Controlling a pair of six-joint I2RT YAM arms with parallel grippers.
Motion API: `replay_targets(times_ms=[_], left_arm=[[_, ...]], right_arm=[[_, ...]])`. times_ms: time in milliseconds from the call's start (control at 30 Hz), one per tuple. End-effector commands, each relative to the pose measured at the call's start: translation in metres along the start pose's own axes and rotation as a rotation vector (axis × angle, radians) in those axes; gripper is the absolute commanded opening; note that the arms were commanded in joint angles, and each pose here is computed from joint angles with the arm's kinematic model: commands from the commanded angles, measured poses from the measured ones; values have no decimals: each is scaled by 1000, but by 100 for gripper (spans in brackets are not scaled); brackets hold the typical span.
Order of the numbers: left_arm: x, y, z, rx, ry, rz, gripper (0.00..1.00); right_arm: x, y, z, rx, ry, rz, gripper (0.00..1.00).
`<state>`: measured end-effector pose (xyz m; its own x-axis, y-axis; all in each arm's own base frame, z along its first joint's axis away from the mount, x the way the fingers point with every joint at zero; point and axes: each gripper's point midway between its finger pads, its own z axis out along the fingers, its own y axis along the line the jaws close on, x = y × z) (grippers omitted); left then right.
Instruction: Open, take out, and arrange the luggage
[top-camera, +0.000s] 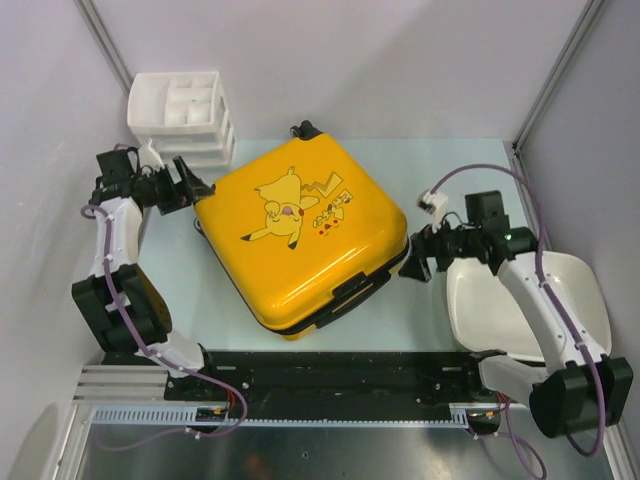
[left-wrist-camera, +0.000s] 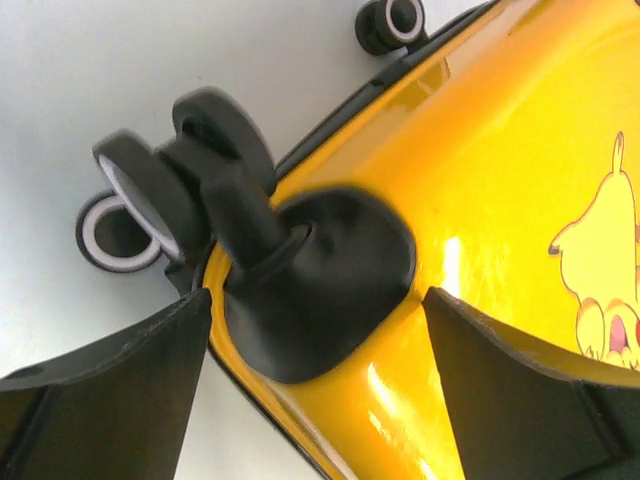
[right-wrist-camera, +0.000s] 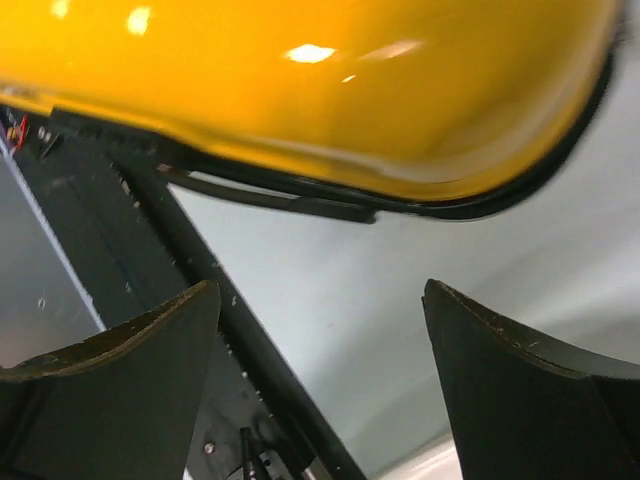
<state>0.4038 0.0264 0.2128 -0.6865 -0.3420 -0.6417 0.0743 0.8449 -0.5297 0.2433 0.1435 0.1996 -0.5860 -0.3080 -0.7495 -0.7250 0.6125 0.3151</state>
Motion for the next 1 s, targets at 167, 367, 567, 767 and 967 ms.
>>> replay_targets(times_ms=[167, 367, 567, 767, 967], left_arm=[[62, -12, -37, 132, 31, -168, 91], [100, -40, -1, 242, 142, -240, 90], [78, -104, 51, 377, 144, -180, 90], [65, -171, 114, 482, 181, -107, 89], [57, -220, 165, 568, 157, -81, 89]], right_arm=[[14, 39, 30, -50, -6, -82, 85], [20, 26, 45, 2, -17, -112, 85], [9, -6, 47, 123, -53, -89, 85], [14, -67, 21, 349, -65, 19, 85], [12, -120, -5, 530, -112, 80, 85]])
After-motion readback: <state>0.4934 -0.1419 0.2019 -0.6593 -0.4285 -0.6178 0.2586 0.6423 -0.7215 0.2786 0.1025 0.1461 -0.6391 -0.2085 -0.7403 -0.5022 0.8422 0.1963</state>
